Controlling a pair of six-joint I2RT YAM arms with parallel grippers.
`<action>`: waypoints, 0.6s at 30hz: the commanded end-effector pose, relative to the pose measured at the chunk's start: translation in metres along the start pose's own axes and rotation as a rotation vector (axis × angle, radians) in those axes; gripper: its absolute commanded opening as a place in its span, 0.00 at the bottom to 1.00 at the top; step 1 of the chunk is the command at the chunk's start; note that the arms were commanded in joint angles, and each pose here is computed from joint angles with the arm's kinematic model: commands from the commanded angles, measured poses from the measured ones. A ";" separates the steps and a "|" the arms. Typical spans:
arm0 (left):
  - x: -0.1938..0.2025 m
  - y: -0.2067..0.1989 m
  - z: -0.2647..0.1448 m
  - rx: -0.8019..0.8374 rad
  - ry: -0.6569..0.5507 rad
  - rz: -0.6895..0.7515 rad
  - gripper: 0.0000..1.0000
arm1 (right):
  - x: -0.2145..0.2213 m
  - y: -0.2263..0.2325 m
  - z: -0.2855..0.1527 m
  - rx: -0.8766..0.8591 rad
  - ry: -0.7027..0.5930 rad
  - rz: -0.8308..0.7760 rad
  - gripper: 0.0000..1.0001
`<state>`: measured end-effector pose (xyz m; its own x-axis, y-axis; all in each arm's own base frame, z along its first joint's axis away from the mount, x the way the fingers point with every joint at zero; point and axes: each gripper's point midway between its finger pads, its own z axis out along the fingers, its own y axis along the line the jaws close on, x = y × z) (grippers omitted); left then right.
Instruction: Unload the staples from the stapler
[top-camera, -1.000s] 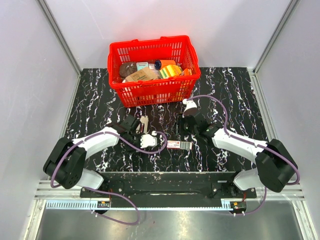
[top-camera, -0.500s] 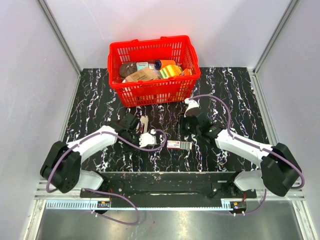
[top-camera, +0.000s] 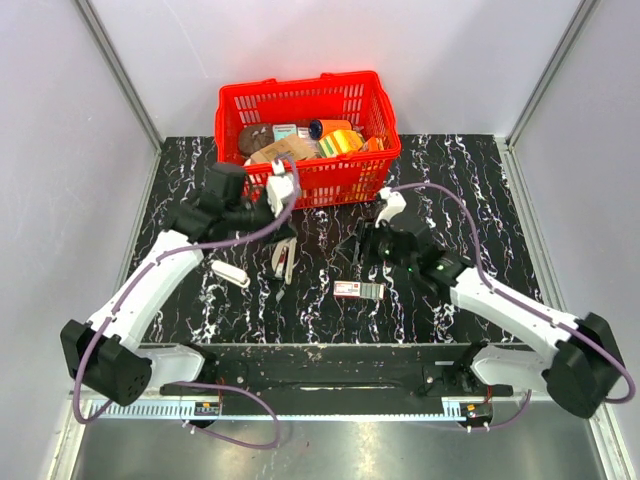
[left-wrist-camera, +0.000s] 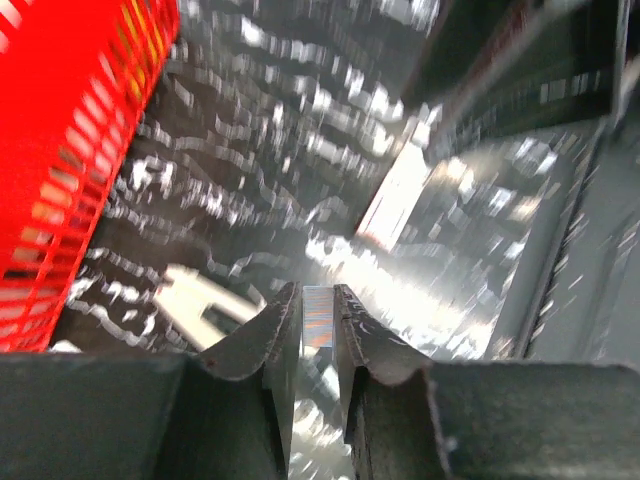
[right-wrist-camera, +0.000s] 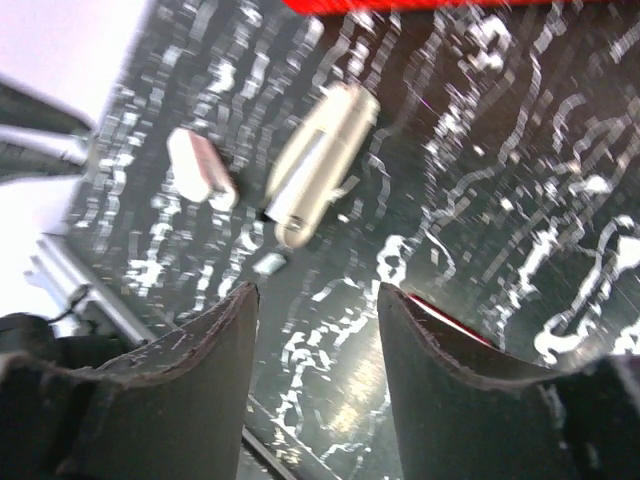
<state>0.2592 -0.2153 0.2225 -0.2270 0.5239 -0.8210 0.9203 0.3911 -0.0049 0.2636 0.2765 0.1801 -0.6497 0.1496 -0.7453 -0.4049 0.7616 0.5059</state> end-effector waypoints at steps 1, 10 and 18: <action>-0.094 -0.012 -0.029 0.210 -0.329 -0.267 0.24 | -0.065 0.065 -0.036 -0.249 -0.191 -0.016 0.59; -0.136 -0.024 -0.059 0.536 -0.601 -0.615 0.30 | -0.102 0.122 -0.066 -0.495 -0.271 0.025 0.63; -0.109 -0.007 -0.042 0.312 -0.477 -0.473 0.29 | -0.091 0.096 -0.044 -0.367 -0.241 0.049 0.59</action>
<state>0.2632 -0.2506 0.3309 -0.6691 -0.1445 -0.7290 0.7199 0.1177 -0.6840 0.2468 0.3151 0.3128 -0.5461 0.3297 -0.7701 -0.6300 0.4442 0.6370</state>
